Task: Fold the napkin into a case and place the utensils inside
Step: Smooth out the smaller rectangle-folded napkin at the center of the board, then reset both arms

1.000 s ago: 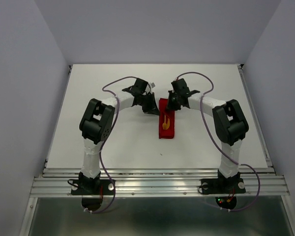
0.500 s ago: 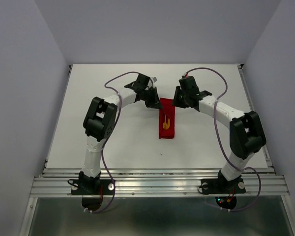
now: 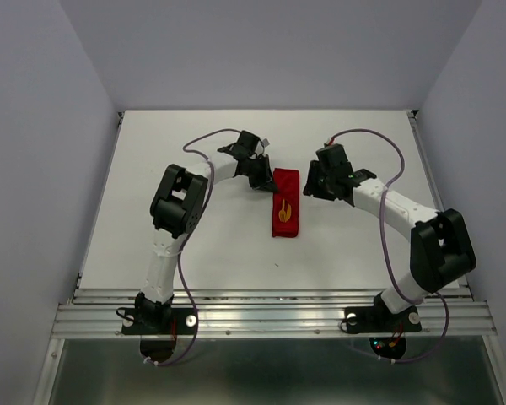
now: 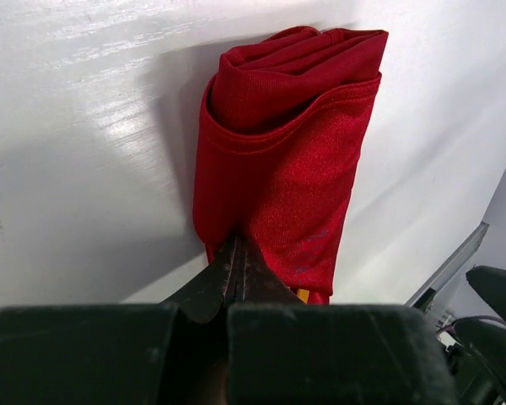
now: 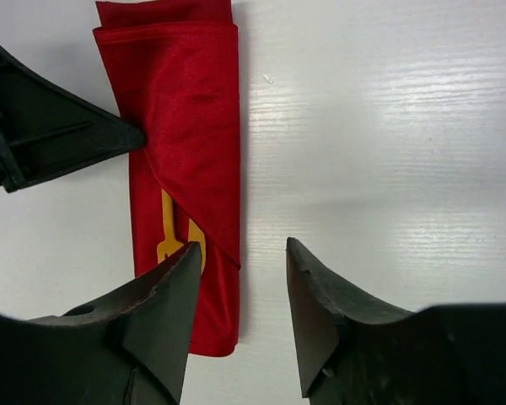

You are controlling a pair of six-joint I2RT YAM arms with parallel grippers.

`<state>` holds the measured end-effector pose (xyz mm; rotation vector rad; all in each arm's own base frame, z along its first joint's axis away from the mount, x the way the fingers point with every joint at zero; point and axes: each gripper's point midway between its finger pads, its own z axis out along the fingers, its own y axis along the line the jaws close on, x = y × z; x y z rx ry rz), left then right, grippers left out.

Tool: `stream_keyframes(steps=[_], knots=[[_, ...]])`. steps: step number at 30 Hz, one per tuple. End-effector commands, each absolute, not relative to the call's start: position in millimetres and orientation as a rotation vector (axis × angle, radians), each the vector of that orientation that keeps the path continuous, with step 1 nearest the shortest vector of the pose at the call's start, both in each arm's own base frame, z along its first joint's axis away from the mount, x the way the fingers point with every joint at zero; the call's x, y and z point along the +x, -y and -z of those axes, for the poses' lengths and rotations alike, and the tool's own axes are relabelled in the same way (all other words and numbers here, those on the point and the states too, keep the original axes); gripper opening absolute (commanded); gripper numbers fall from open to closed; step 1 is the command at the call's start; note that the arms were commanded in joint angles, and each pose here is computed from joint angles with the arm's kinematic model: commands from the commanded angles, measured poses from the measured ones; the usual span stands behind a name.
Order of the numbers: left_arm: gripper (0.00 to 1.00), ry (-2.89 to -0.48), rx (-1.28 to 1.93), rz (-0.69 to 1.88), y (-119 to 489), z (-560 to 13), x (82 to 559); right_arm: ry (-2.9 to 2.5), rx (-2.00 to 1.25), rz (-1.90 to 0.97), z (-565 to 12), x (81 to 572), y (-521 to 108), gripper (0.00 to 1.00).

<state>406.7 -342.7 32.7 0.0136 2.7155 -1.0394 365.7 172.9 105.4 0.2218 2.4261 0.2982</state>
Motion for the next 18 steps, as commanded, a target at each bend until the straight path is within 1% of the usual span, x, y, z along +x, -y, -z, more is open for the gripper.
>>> stream_keyframes(steps=[1, 4, 5, 8, 9, 13, 17, 18], knots=[[0.0, -2.619, 0.072, 1.038, 345.5, -81.9, 419.3, -2.338, 0.268, -0.287, -131.5, 364.4, -161.7, 0.65], [0.0, -2.553, 0.105, 1.055, 344.3, -122.1, 417.9, -2.292, 0.311, -0.239, -139.0, 362.9, -149.2, 0.8], [0.0, -2.528, 0.125, 1.059, 343.8, -134.1, 417.1, -2.255, 0.343, -0.19, -144.9, 361.9, -137.9, 0.88], [0.0, -2.471, 0.158, 1.049, 336.1, -169.0, 410.0, -2.176, 0.409, -0.085, -156.2, 357.9, -112.9, 0.98], [0.0, -2.438, 0.179, 1.033, 331.2, -185.4, 406.5, -2.155, 0.422, -0.064, -159.9, 356.6, -107.4, 1.0], [0.0, -2.39, 0.206, 0.955, 313.1, -210.1, 394.7, -2.062, 0.486, -0.002, -177.0, 346.8, -84.5, 1.0], [0.0, -2.393, 0.237, 0.872, 291.6, -219.4, 374.6, -1.986, 0.51, -0.002, -198.5, 335.6, -71.6, 1.0], [0.0, -2.408, 0.233, 0.838, 284.7, -214.5, 369.7, -1.967, 0.515, 0.004, -202.8, 333.1, -67.8, 1.0]])
